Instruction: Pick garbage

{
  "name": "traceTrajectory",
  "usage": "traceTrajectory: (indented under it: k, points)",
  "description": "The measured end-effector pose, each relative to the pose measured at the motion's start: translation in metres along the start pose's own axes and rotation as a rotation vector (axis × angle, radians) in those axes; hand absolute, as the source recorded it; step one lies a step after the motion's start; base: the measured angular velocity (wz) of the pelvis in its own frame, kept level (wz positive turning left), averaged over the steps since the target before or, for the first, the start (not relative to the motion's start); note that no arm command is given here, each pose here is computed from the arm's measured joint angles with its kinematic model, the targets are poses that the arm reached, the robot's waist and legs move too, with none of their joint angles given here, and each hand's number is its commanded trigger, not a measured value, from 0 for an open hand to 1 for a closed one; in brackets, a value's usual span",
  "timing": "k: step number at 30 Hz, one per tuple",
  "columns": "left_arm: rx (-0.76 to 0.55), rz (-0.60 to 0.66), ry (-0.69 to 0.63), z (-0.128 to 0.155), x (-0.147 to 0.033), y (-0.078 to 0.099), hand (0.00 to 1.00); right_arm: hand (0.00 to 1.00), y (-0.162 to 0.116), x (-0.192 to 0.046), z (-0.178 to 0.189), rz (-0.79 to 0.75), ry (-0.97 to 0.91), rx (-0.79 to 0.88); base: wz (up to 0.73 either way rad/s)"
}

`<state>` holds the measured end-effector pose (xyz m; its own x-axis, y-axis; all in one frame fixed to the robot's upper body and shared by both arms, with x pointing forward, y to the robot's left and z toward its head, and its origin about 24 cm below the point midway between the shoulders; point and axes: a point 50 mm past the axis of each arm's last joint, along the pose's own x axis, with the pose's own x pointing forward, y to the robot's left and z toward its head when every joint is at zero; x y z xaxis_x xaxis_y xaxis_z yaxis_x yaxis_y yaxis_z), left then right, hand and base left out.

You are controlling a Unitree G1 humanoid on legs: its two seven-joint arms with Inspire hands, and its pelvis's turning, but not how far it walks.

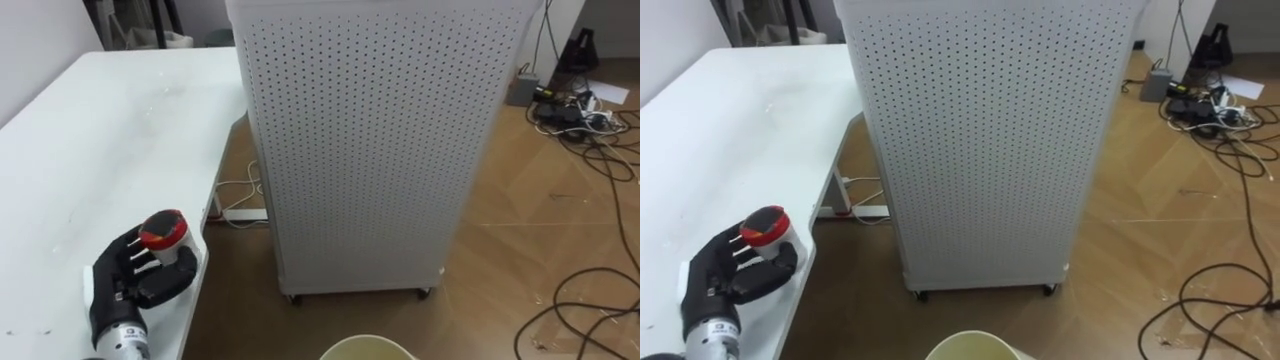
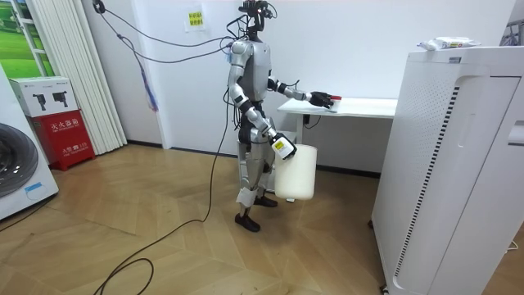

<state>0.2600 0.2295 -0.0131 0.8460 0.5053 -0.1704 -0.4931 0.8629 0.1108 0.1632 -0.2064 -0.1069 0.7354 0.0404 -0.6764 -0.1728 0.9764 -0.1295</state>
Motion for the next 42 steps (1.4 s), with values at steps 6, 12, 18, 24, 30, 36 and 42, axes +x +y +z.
traceTrajectory:
  k: [6,12,18,24,30,36,42]
  points:
    - [0.001,-0.002,0.001,0.001,0.001,-0.001,1.00,1.00,0.000,0.000,0.000,0.000,0.000,0.000,0.00]
    - [0.000,-0.003,0.000,0.001,0.001,-0.001,1.00,1.00,0.000,0.000,0.000,0.000,0.000,0.000,-0.05]
    - [-0.001,-0.012,-0.001,0.002,0.002,-0.002,1.00,1.00,0.000,0.000,0.000,0.000,0.000,0.002,-0.01]
    - [-0.004,-0.037,-0.009,0.005,0.003,-0.005,1.00,1.00,0.000,0.000,0.001,0.000,-0.006,0.011,0.01]
    - [0.012,-0.146,-0.052,0.012,-0.003,-0.022,1.00,1.00,-0.004,0.009,0.008,-0.011,-0.005,0.043,0.00]
    - [0.071,-0.286,-0.166,0.030,-0.012,-0.041,1.00,1.00,-0.009,0.014,0.022,-0.046,-0.039,0.034,0.00]
    - [0.043,-0.393,-0.241,0.048,-0.019,-0.052,1.00,1.00,-0.015,0.024,0.048,-0.061,-0.102,0.023,-0.01]
